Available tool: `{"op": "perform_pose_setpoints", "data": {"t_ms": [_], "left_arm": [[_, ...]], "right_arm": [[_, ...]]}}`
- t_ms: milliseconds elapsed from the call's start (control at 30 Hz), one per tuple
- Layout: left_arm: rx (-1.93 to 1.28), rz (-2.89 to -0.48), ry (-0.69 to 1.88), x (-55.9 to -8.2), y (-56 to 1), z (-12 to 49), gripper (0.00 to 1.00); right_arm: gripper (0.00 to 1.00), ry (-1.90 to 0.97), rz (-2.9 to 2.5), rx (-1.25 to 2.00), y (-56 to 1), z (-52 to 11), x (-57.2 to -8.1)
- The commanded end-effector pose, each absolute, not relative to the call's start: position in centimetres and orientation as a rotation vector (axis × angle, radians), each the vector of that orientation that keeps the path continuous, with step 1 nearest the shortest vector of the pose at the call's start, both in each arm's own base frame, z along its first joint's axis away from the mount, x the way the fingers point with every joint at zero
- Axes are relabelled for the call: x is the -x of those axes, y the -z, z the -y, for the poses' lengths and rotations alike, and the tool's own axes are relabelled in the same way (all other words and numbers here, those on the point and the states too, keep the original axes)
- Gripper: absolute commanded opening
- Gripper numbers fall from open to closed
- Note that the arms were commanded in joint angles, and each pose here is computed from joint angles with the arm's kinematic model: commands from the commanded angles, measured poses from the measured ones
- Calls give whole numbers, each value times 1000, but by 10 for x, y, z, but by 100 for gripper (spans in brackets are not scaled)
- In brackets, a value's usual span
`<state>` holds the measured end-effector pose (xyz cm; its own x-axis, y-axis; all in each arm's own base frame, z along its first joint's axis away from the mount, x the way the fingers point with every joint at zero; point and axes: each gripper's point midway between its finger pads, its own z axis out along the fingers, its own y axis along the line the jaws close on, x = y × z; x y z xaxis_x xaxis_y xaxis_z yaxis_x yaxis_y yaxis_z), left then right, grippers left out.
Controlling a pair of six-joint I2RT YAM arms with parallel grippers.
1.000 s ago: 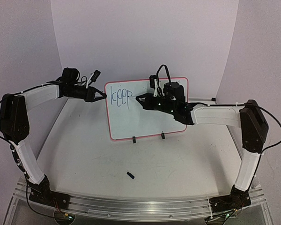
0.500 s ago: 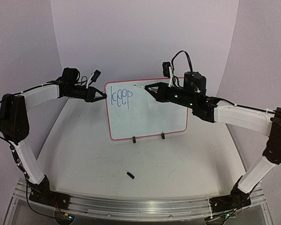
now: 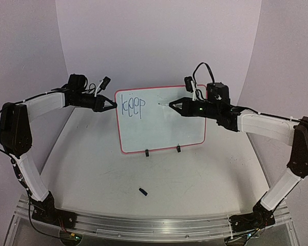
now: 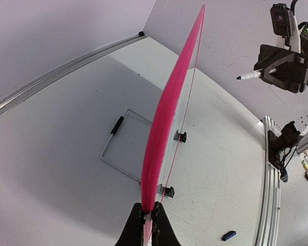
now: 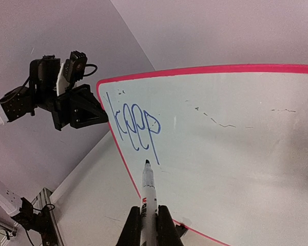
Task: Write a sentence on the whiteboard
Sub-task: Write a sentence on the whiteboard stand.
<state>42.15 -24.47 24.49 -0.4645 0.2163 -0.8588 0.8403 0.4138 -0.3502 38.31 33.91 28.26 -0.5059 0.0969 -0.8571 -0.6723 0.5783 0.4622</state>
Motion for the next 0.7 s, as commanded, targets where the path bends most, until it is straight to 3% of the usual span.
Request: {"op": "perform_pose_setpoints", "data": {"t_ms": [0,667], "left_arm": [[-915,-1947,1041,-410,-249,247,0],[-917,-1959,1035,-411,-245,247,0]], "right_arm": [[0,-1028,-1842,505,-287,-348,-396],[0,-942,-1806,417,-291,-357,-439]]}}
